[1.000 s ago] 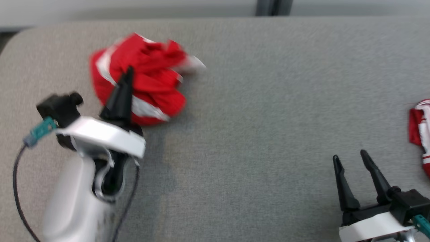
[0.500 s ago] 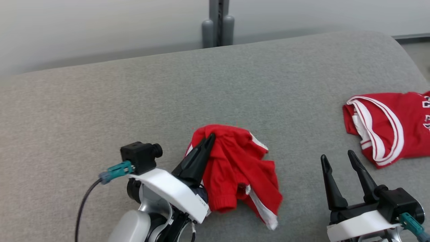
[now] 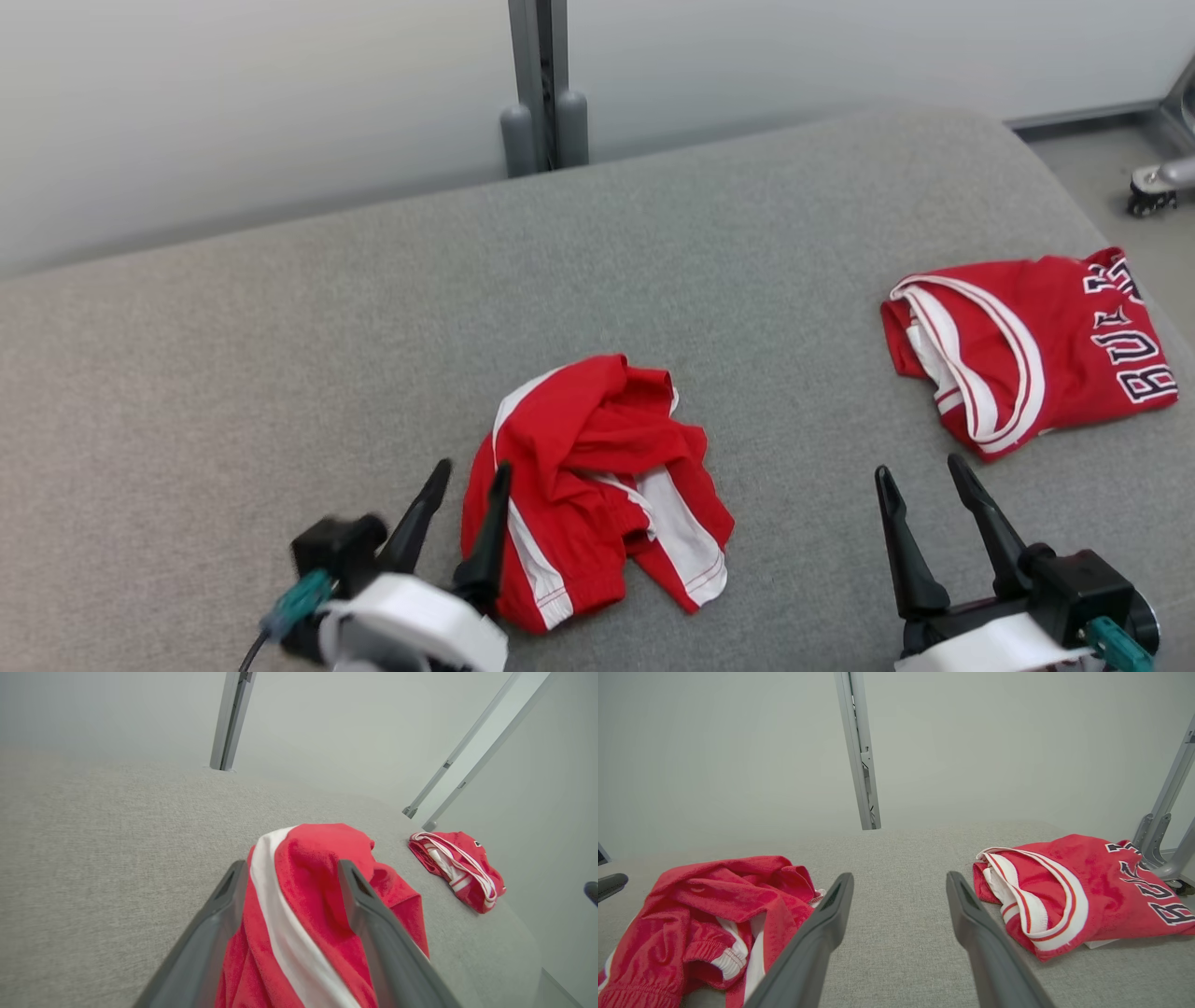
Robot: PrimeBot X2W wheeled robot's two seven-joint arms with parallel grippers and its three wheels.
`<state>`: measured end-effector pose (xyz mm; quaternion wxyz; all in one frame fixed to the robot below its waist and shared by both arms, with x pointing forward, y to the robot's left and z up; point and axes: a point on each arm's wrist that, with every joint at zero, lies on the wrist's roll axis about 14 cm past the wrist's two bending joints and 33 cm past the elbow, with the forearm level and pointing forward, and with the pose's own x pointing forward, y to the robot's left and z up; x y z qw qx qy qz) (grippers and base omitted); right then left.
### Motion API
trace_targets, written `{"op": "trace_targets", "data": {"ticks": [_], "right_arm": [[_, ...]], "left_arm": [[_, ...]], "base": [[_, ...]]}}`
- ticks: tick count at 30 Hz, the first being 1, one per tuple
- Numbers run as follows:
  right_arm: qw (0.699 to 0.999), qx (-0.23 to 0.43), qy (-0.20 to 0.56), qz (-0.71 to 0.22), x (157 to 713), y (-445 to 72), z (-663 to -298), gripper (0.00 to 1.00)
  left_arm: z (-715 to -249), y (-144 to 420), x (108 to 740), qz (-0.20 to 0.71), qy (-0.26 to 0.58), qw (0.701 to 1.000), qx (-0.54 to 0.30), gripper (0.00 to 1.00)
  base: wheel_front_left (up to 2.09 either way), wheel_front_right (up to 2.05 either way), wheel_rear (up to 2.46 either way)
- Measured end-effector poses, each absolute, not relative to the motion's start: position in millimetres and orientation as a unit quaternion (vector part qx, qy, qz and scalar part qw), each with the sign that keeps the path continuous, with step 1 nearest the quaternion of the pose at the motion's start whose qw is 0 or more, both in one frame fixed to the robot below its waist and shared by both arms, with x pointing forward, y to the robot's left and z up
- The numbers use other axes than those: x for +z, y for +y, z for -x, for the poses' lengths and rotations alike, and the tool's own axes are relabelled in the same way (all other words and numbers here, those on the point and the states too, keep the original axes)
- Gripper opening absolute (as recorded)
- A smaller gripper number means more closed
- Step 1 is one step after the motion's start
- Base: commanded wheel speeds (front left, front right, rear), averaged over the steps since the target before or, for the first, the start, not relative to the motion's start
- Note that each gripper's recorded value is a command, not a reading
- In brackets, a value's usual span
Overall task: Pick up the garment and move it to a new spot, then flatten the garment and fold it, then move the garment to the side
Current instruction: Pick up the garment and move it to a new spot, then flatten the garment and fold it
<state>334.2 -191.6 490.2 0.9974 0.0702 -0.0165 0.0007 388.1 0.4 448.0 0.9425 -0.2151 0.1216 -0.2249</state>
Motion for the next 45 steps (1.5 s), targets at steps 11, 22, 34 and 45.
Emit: {"op": "trace_targets", "data": {"ticks": [11,22,34,45], "right_arm": [[0.996,0.035,-0.075,-0.035,526,-180,-325,1.0],[0.994,0.076,-0.078,-0.022,529,-159,-336,1.0],[0.995,0.07,-0.059,-0.034,516,-157,-332,1.0],[0.996,0.034,-0.08,-0.031,530,-180,-332,1.0]], "left_arm": [[-340,148,496,0.132,-0.007,0.991,-0.01,1.0],[-296,204,494,0.124,-0.025,0.99,0.061,1.0],[-301,204,495,0.133,-0.028,0.989,0.053,1.0],[-315,69,511,0.274,0.013,0.951,-0.144,1.0]], "base": [[0.0,0.0,0.0],[0.0,0.0,0.0],[0.0,0.0,0.0],[0.0,0.0,0.0]]}}
